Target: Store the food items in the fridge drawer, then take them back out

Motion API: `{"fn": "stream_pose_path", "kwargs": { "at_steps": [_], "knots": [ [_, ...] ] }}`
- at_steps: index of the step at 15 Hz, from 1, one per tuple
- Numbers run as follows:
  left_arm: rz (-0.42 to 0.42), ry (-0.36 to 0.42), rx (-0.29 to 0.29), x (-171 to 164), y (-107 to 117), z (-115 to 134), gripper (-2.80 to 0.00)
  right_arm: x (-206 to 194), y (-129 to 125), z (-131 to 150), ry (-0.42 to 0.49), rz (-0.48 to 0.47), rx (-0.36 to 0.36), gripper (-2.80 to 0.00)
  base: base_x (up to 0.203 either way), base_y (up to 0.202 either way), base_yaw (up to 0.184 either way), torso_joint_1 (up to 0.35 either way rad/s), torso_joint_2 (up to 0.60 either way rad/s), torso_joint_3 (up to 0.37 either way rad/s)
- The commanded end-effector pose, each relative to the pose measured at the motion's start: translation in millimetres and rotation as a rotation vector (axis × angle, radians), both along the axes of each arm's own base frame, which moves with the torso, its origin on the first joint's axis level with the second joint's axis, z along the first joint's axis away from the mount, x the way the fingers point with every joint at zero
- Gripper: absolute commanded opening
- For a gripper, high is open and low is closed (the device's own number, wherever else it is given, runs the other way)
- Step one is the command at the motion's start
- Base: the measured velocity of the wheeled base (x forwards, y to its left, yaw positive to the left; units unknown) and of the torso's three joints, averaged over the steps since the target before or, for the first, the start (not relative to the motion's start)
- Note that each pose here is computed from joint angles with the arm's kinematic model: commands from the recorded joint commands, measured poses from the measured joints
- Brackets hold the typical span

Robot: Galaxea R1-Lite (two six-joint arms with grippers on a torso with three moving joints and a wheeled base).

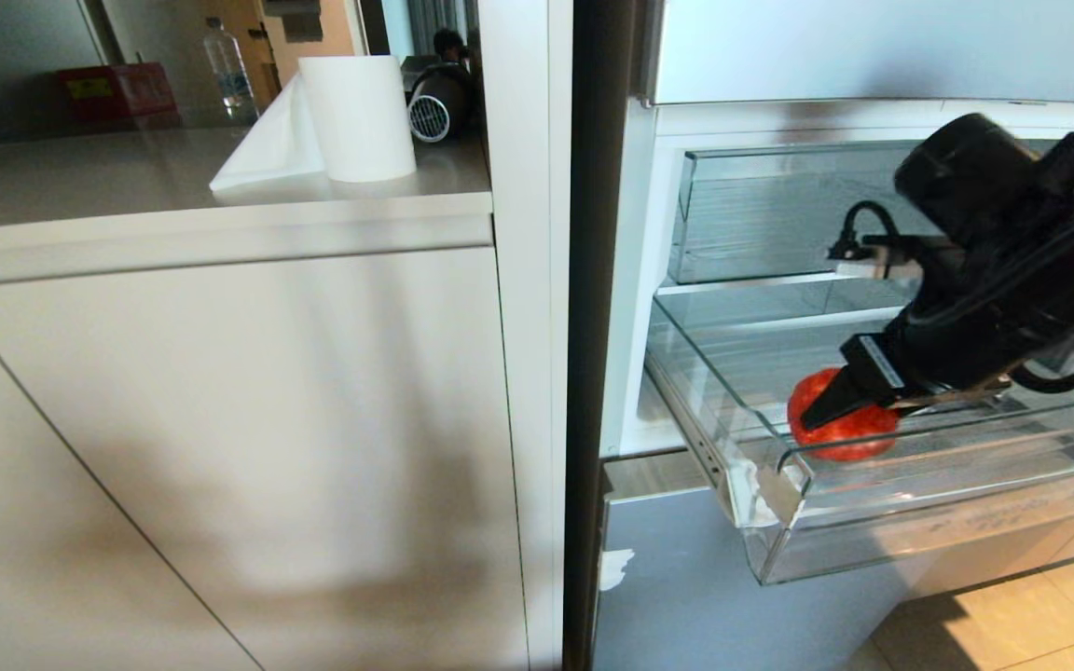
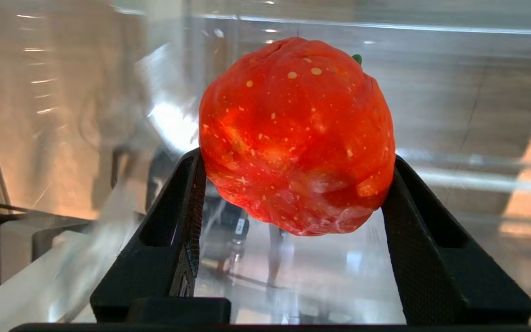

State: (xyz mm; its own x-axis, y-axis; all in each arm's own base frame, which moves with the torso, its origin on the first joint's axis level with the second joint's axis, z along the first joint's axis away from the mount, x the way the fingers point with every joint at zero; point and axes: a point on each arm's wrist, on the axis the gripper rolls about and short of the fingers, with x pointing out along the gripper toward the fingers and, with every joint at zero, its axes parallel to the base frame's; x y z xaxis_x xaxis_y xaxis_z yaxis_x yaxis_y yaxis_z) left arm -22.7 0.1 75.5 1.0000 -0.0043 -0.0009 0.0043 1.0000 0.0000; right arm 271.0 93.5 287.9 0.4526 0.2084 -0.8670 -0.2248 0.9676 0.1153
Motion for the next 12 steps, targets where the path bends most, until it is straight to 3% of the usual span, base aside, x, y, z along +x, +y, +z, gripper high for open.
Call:
{"fn": "stream_pose_path", "kwargs": {
  "at_steps": [1,3,6,10,12],
  "knots": [
    [-0.002,0.001,0.0,0,0,0,-2.8,-54,-18,41,-0.142,0.002,0.051,-2.8,0.0,0.0,0.0,0.0,0.0,0.0],
    [-0.001,0.001,0.0,0,0,0,-2.8,-97,-33,60,-0.263,0.003,0.096,-2.8,0.0,0.0,0.0,0.0,0.0,0.0],
    [-0.001,0.001,0.0,0,0,0,-2.8,-172,-58,72,-0.533,0.003,0.188,-2.8,0.0,0.0,0.0,0.0,0.0,0.0],
    [0.0,0.001,0.0,0,0,0,-2.8,-244,-84,23,-0.861,-0.031,0.275,-2.8,0.0,0.0,0.0,0.0,0.0,0.0],
    [-0.001,0.001,0.0,0,0,0,-2.8,-277,-94,-8,-1.002,-0.052,0.281,-2.8,0.0,0.0,0.0,0.0,0.0,0.0]
  ]
}}
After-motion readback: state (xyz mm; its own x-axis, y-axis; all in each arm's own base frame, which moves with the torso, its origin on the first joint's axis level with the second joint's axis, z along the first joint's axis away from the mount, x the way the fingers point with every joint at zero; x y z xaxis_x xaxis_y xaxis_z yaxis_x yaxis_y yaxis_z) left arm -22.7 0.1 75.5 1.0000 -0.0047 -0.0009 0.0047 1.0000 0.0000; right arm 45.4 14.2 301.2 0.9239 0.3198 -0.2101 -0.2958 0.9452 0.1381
